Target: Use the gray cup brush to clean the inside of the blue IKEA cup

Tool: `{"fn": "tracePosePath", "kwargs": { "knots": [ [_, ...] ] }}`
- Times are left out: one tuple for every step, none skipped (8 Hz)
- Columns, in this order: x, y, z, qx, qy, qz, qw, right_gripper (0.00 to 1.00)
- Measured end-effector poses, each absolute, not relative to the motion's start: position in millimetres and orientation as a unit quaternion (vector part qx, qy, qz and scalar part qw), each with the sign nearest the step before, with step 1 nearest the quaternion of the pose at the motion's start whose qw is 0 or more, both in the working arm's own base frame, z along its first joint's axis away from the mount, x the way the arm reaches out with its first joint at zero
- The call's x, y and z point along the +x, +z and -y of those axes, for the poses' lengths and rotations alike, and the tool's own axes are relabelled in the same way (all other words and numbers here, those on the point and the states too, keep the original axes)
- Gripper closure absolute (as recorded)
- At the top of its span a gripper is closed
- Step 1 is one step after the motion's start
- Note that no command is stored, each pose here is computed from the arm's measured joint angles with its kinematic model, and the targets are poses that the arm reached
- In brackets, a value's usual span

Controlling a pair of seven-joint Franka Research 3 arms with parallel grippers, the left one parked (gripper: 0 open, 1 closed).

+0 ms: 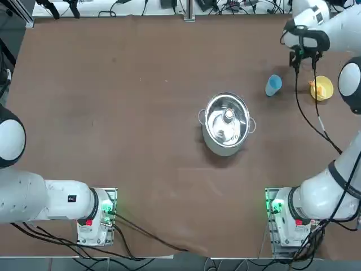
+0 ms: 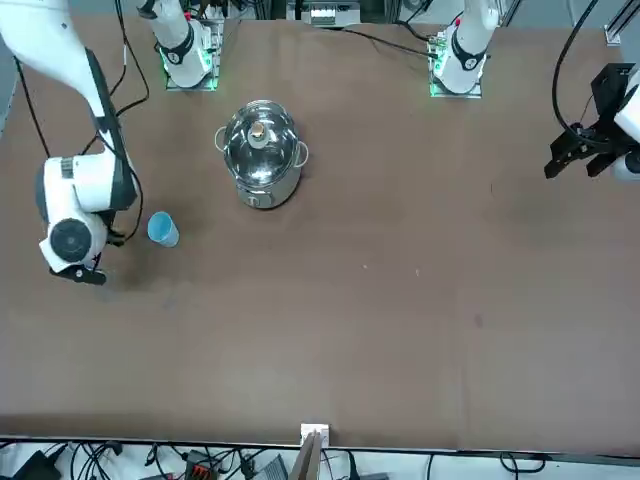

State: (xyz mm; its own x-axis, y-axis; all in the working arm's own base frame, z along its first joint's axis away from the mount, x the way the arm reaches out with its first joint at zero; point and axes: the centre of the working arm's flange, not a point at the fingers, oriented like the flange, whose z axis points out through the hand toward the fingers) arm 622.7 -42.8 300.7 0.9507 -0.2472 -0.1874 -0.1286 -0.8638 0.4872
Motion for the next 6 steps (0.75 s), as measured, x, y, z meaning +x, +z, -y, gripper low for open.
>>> {"fn": "tracePosePath", "kwargs": {
  "knots": [
    [628,329,27,0.964,-0.106,0.105,0.22,0.0],
    [633,359,15,0.97,-0.087,0.114,0.195,0.0],
    [635,392,5,0.977,-0.07,0.12,0.165,0.0],
    [635,427,-2,0.982,-0.061,0.12,0.131,0.0],
    [631,463,-5,0.987,-0.06,0.108,0.099,0.0],
    [625,500,-4,0.993,-0.058,0.084,0.067,0.0]
  ]
}}
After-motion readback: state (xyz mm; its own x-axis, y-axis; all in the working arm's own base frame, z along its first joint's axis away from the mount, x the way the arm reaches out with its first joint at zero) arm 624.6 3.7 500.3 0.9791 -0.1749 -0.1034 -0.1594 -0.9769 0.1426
